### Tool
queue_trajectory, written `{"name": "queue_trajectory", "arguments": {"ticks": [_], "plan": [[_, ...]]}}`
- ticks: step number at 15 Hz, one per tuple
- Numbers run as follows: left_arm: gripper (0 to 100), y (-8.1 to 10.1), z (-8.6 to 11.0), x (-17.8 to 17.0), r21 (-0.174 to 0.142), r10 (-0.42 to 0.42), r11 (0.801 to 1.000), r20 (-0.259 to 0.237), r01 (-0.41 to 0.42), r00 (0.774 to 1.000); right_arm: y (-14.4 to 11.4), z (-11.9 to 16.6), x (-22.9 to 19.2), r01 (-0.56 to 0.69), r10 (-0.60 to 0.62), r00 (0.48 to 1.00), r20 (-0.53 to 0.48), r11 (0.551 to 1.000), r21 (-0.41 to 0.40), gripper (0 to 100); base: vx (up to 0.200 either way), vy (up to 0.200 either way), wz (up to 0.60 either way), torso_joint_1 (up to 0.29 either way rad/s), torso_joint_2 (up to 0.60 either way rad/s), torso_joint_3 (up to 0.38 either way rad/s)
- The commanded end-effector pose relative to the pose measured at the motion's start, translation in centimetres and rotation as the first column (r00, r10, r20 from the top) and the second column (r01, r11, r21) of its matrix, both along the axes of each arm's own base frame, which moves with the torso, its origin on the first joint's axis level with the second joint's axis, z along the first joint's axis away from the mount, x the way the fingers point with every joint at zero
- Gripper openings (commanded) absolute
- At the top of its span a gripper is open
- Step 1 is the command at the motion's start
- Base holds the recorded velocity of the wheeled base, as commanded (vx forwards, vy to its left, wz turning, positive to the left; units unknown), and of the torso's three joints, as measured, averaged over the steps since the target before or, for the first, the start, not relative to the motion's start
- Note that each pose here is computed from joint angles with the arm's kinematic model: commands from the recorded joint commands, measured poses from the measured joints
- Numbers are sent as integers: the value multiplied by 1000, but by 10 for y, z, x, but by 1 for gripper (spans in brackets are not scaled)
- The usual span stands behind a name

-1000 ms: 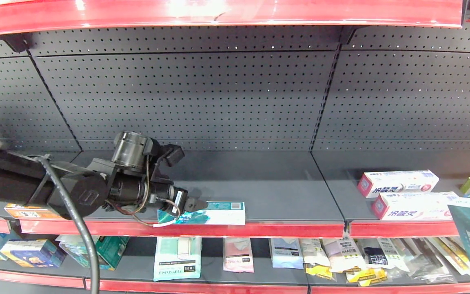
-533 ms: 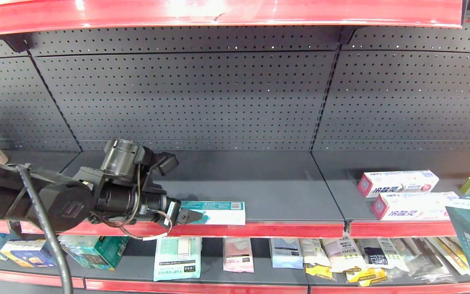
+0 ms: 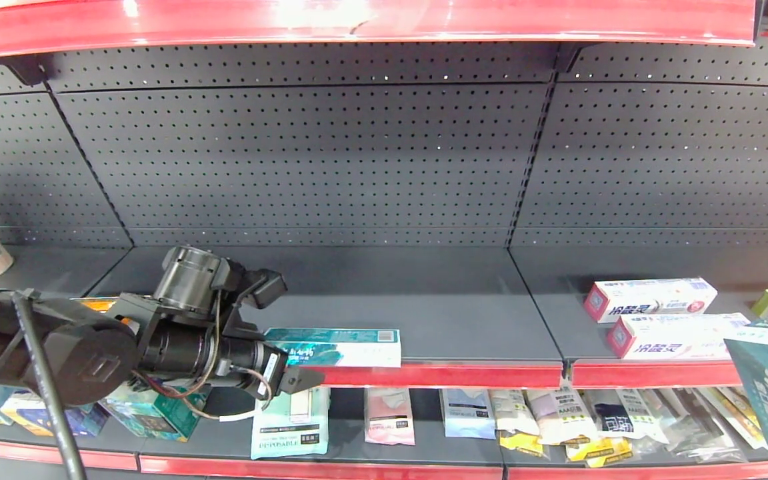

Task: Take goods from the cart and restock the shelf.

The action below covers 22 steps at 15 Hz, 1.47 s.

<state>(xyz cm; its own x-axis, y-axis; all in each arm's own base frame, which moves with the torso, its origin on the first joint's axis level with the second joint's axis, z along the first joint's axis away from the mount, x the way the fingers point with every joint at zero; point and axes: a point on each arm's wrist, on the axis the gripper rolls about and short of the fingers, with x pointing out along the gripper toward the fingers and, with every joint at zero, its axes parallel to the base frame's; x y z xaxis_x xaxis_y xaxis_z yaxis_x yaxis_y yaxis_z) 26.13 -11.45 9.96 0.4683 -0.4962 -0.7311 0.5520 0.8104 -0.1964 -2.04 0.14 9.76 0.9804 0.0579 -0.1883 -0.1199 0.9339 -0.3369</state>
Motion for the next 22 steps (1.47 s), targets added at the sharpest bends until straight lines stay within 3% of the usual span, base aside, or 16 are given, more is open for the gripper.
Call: {"name": "queue_trajectory", "arguments": {"ticks": [1, 22], "plan": [[100, 0, -5, 0, 7, 0, 1000, -16, 0, 1000, 0, 0, 0, 0, 0, 1000, -5, 1000, 0, 0, 0, 0, 0, 0, 0, 0], [100, -13, -9, 32, -9, 8, 1000, 11, -8, 1000, 0, -2, 1, -1, 1, 1000, -10, 1000, -2, 0, 0, 0, 0, 0, 0, 0]]}}
